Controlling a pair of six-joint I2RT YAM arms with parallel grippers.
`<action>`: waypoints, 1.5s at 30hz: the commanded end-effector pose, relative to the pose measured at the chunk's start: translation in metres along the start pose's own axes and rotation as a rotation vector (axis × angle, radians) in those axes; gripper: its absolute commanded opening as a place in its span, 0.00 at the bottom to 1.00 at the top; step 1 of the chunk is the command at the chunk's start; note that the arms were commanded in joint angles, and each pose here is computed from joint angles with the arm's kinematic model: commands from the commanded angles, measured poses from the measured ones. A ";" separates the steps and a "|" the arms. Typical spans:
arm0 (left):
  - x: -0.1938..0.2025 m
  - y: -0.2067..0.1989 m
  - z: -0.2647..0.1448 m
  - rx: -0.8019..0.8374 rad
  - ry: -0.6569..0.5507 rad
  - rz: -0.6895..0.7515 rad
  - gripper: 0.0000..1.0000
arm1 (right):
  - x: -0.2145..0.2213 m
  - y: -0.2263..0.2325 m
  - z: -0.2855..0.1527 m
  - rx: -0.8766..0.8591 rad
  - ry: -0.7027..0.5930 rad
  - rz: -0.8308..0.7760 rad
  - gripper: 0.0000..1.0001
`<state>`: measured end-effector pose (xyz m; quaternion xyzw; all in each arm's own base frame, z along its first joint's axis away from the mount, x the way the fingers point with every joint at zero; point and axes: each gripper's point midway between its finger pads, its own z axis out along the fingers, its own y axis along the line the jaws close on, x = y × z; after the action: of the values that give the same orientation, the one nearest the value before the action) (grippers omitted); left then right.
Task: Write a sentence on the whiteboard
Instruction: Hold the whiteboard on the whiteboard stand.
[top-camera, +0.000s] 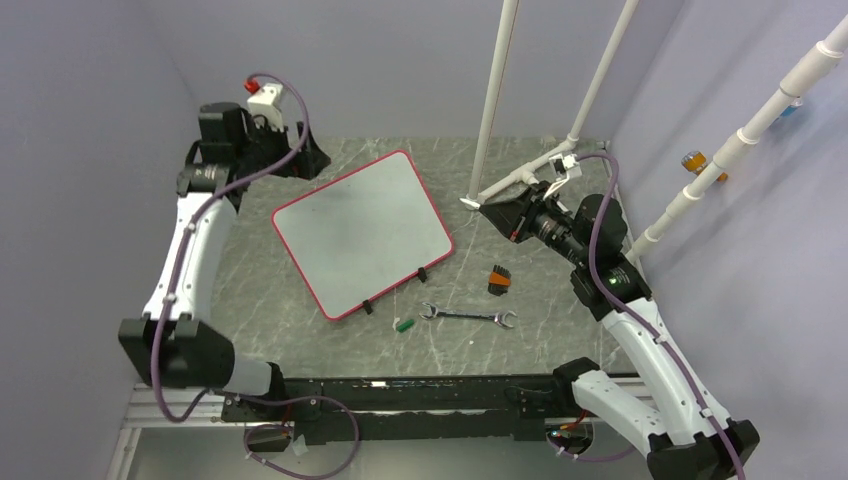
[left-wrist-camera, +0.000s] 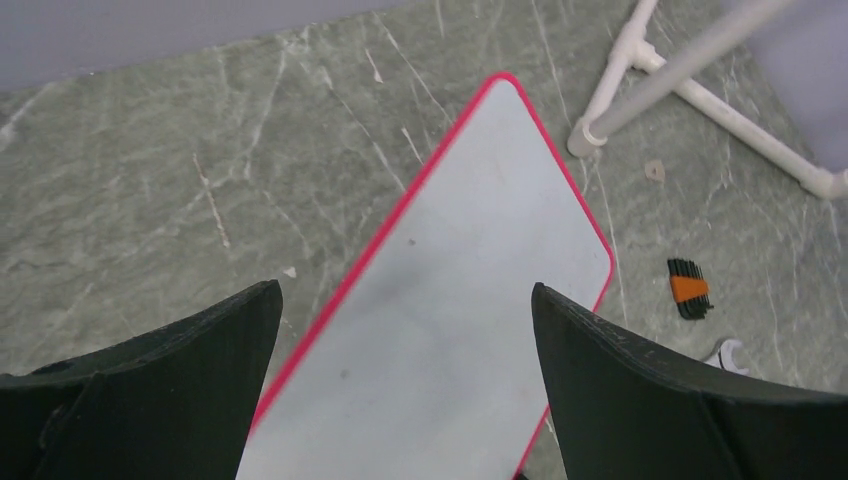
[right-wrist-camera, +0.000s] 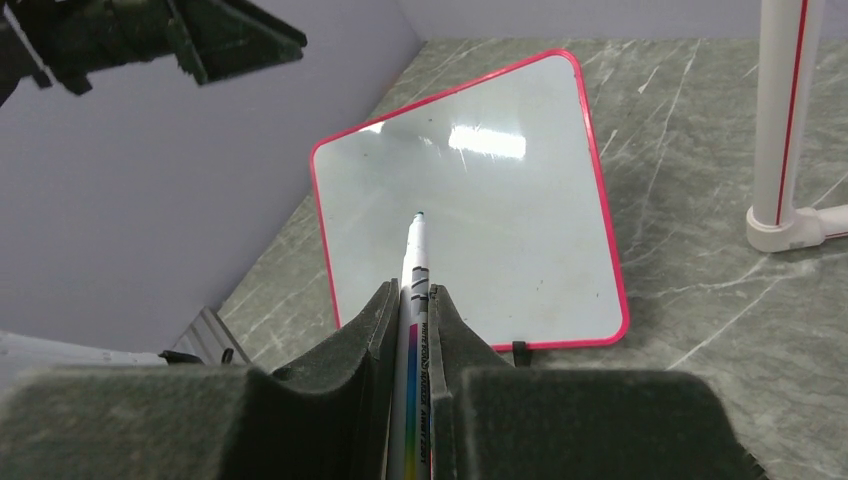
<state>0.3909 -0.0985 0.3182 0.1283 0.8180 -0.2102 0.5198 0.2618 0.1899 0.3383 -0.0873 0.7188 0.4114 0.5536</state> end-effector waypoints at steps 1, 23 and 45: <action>-0.015 0.021 0.004 0.103 0.038 -0.048 0.99 | -0.011 0.009 0.003 -0.048 -0.032 -0.015 0.00; 0.048 0.062 0.068 0.423 0.205 -0.291 0.80 | 0.000 0.003 0.017 -0.059 0.020 0.010 0.00; 0.105 0.023 0.085 0.532 0.382 -0.372 0.59 | 0.005 0.008 0.013 -0.076 0.036 0.017 0.00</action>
<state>0.4277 -0.1145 0.1874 0.1288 0.8356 -0.4640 0.2644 0.2700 0.2054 0.3194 -0.0983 0.7349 0.4331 0.5125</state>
